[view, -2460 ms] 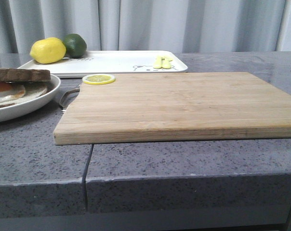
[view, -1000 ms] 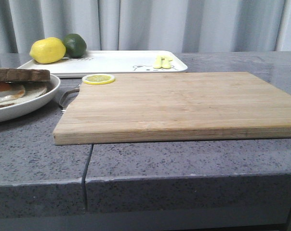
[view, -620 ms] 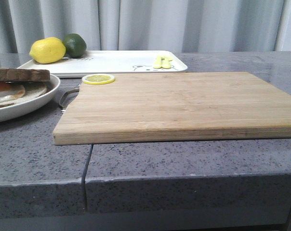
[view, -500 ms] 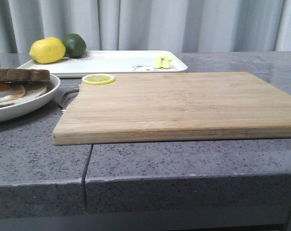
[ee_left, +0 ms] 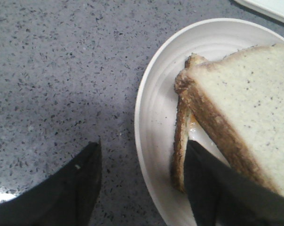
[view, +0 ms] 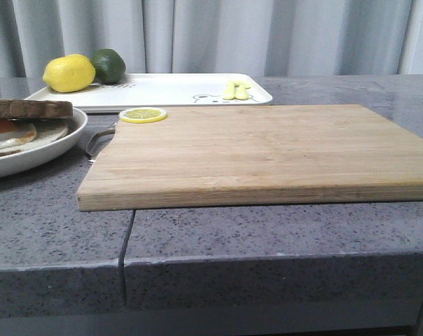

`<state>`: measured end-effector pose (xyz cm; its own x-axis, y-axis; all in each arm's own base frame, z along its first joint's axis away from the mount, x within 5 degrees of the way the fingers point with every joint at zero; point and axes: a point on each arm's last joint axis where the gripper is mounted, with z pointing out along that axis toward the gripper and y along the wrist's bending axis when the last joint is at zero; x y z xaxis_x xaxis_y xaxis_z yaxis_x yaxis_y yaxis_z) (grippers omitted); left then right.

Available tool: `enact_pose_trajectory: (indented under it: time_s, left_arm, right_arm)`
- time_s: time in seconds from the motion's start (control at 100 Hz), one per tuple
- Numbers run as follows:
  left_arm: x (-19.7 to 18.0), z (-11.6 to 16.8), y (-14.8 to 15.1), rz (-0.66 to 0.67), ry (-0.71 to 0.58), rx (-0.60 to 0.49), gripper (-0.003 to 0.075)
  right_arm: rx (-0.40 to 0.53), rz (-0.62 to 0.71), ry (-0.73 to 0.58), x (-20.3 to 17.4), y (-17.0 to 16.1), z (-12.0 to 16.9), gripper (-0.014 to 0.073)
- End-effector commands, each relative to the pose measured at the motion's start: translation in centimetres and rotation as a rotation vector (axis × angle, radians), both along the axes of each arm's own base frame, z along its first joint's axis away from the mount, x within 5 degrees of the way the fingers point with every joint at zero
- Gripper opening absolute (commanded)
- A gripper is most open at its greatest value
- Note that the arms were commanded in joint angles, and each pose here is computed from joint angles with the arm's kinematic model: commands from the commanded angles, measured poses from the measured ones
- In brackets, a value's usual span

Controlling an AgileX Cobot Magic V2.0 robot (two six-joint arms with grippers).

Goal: Place bread and move sandwich to tray
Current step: 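Lower the left gripper and grasp the white plate's rim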

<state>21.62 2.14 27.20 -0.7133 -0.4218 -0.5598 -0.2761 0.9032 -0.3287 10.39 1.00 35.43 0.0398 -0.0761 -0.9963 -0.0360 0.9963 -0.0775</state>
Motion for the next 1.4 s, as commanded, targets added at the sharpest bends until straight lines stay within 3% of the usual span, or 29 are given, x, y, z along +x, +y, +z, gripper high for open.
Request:
enact_pose_trajectory:
  time_s: [0.0, 0.93, 1.39]
  left_arm:
    - [0.9, 1.3, 0.2, 0.029, -0.087, -0.009, 0.0369]
    - [3.3, -1.7, 0.5, 0.052, -0.008, -0.074, 0.0369]
    - [3.5, -1.6, 0.6, 0.063, -0.028, -0.07, 0.0355]
  right_arm:
    - [-0.024, 0.01, -0.042, -0.1, 0.0, 1.0, 0.0445]
    - [-0.023, 0.01, -0.041, -0.1, 0.0, 1.0, 0.0445]
    - [-0.022, 0.011, -0.04, -0.1, 0.0, 1.0, 0.0445]
